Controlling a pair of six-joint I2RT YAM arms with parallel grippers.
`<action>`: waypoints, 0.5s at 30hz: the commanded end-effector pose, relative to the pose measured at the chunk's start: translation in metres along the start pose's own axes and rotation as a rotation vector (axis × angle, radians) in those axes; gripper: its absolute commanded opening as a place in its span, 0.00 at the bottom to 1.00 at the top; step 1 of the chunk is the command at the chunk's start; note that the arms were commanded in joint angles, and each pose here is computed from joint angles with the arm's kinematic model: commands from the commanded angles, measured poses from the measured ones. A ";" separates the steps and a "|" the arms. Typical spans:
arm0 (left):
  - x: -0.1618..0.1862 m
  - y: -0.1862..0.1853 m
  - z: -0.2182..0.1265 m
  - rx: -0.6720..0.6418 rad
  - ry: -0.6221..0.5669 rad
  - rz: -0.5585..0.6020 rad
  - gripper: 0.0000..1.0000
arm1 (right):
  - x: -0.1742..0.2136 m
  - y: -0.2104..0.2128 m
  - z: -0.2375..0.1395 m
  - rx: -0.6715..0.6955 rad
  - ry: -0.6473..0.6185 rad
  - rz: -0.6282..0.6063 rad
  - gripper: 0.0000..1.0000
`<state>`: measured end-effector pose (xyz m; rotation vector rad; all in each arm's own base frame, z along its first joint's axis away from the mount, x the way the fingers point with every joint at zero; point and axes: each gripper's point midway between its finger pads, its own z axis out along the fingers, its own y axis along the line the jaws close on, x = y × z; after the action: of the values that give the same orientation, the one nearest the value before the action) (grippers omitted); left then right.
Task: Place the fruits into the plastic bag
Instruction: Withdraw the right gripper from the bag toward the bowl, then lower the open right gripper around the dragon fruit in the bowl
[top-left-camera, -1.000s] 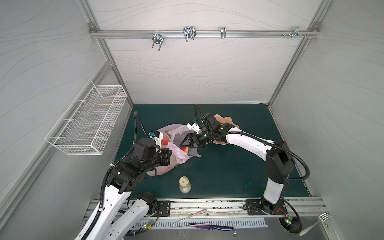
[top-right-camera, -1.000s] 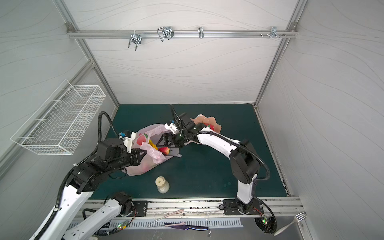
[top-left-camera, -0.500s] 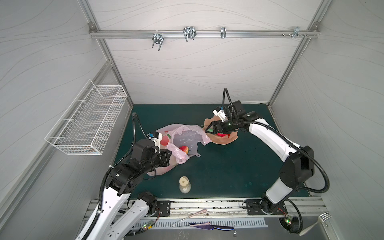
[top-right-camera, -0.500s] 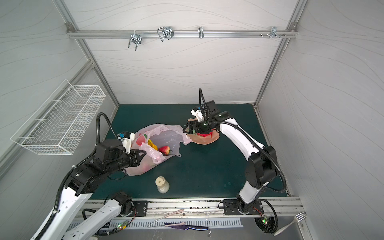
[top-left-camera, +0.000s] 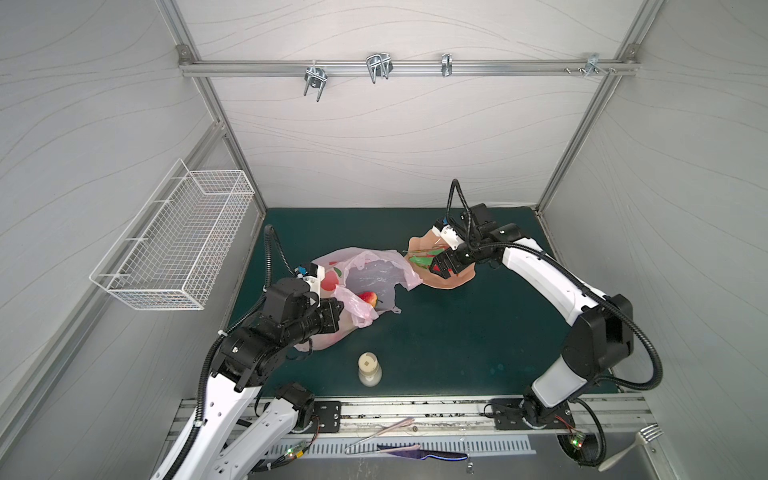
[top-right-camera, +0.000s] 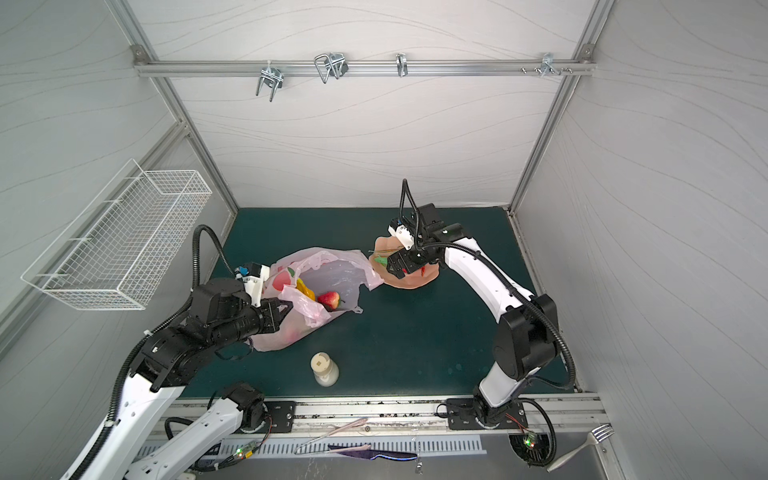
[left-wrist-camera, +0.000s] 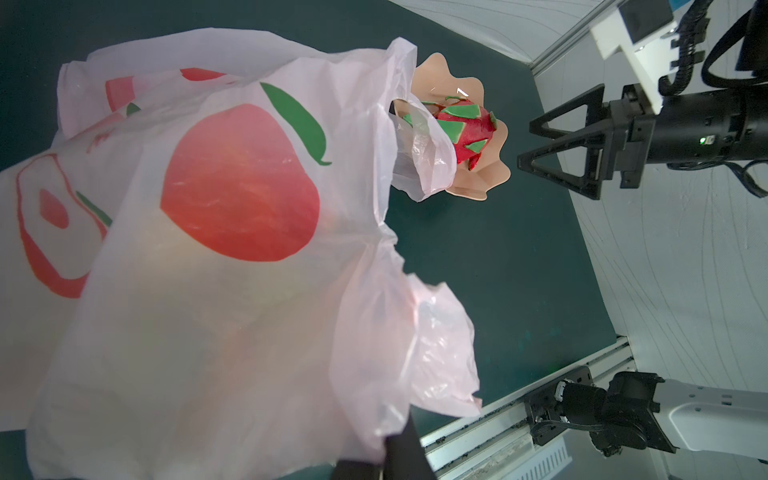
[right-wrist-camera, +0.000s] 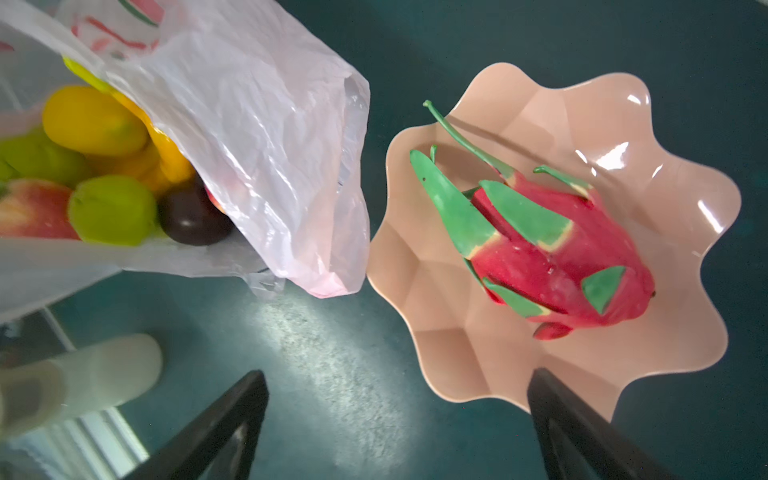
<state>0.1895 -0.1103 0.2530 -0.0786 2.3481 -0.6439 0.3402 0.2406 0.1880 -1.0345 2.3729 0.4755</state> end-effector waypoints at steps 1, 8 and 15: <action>-0.010 -0.008 -0.003 0.031 -0.042 0.005 0.00 | 0.004 -0.006 0.010 0.012 -0.011 -0.257 0.99; -0.010 -0.007 0.000 0.030 -0.040 0.001 0.00 | 0.014 -0.044 0.036 0.051 0.061 -0.363 0.99; -0.009 -0.005 0.004 0.019 -0.026 0.003 0.00 | 0.011 -0.063 0.058 0.041 0.101 -0.418 0.99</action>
<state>0.1903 -0.1107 0.2514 -0.0793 2.3539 -0.6416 0.3923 0.2198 0.1306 -1.4153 2.2211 0.2403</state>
